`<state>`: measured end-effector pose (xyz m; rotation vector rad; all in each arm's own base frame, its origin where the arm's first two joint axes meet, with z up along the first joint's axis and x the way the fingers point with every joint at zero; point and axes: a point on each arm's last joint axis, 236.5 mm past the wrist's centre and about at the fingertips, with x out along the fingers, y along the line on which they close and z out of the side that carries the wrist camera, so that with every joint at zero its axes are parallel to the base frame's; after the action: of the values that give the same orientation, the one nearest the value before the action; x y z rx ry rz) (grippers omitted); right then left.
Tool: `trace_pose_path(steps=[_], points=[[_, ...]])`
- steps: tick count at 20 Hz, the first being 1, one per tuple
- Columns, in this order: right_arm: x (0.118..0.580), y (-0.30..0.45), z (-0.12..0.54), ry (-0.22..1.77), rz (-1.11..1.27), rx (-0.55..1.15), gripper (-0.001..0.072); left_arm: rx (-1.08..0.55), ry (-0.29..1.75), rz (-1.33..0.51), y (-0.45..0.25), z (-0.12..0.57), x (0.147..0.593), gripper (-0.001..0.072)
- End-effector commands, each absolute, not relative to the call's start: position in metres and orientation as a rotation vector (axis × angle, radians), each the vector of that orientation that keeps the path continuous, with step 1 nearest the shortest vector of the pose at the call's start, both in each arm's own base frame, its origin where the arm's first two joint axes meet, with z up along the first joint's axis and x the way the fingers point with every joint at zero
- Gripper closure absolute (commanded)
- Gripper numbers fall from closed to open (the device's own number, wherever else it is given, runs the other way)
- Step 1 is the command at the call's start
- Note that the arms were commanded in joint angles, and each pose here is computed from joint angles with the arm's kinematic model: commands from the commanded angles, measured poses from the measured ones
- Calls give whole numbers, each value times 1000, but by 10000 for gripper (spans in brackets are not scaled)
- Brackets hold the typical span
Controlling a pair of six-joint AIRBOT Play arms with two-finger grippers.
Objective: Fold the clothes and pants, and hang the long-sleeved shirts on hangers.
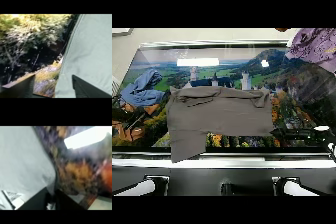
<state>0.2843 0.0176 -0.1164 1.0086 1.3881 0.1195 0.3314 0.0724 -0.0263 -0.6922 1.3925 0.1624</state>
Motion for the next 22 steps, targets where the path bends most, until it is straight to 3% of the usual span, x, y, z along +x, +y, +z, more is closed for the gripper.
trace_pose_path(steps=[1,10,22], points=[[285,21,-113,1380,149,1011,678,-630,1375,124,75,-36,332,171],[282,25,-111,1399,150,1040,677,-796,1302,-134,16,-78,324,172],[268,42,-99,1463,231,1082,678,-883,1379,-198,-5,-97,310,173]])
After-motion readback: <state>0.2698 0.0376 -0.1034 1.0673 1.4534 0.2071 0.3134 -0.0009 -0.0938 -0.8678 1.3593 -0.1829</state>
